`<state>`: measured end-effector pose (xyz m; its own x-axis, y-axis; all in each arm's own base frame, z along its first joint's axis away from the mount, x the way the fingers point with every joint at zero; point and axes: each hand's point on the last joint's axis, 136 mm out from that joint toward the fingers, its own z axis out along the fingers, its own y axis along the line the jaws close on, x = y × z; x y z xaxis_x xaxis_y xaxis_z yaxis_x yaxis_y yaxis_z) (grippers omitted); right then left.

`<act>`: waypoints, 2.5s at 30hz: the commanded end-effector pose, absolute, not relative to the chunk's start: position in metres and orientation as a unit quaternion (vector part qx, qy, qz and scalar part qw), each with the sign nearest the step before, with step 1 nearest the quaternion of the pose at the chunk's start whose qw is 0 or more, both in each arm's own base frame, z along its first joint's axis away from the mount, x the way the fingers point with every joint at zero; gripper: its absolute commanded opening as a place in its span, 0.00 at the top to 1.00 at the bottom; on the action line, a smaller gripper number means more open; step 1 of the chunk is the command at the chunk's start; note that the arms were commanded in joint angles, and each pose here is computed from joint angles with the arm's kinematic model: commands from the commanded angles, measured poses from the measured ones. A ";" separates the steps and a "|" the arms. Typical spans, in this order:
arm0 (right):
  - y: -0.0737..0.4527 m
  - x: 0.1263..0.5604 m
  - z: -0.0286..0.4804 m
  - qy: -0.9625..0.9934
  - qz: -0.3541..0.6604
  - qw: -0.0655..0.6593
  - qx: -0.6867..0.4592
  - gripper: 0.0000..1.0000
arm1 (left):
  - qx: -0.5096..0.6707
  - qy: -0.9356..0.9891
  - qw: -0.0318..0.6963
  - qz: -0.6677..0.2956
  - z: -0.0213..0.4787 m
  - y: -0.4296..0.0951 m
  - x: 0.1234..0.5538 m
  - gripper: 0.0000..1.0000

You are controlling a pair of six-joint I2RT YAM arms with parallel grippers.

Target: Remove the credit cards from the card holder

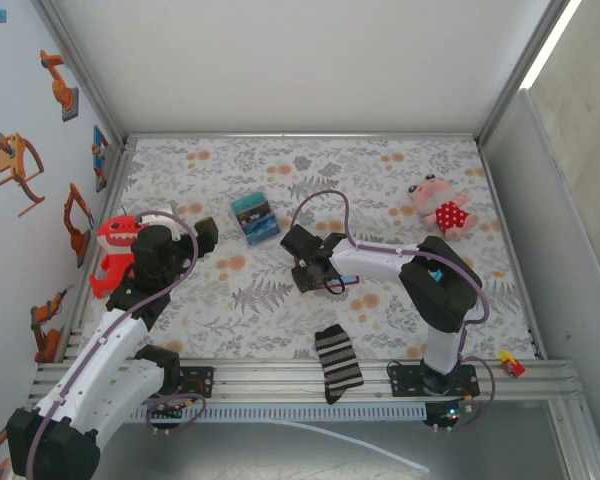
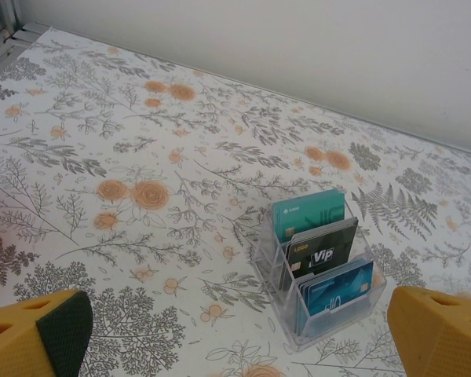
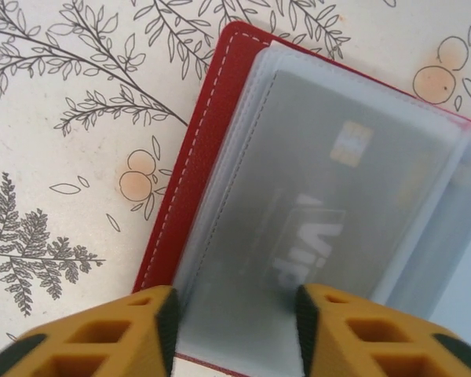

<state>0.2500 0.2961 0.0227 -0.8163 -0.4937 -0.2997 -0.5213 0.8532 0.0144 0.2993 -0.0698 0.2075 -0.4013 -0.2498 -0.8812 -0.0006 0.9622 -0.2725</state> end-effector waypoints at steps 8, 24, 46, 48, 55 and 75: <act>0.295 0.246 0.020 0.956 0.074 0.132 -0.251 0.79 | -0.077 0.824 0.546 -0.128 0.220 -0.073 0.299 0.03; 0.310 0.243 0.059 0.949 0.155 0.159 -0.222 0.96 | -0.058 0.819 0.553 -0.143 0.237 -0.087 0.296 0.03; 0.281 0.264 0.060 0.964 0.161 0.168 -0.127 0.91 | -0.032 0.829 0.537 -0.150 0.240 -0.107 0.303 0.03; 0.278 0.266 0.063 0.964 0.163 0.171 -0.120 0.92 | -0.028 0.831 0.535 -0.150 0.239 -0.109 0.303 0.03; 0.286 0.265 0.073 0.954 0.228 0.164 -0.104 0.99 | -0.012 0.834 0.531 -0.146 0.241 -0.117 0.305 0.03; 0.256 0.270 0.068 0.950 0.264 0.162 -0.030 0.97 | 0.137 0.861 0.486 -0.064 0.196 -0.224 0.312 0.03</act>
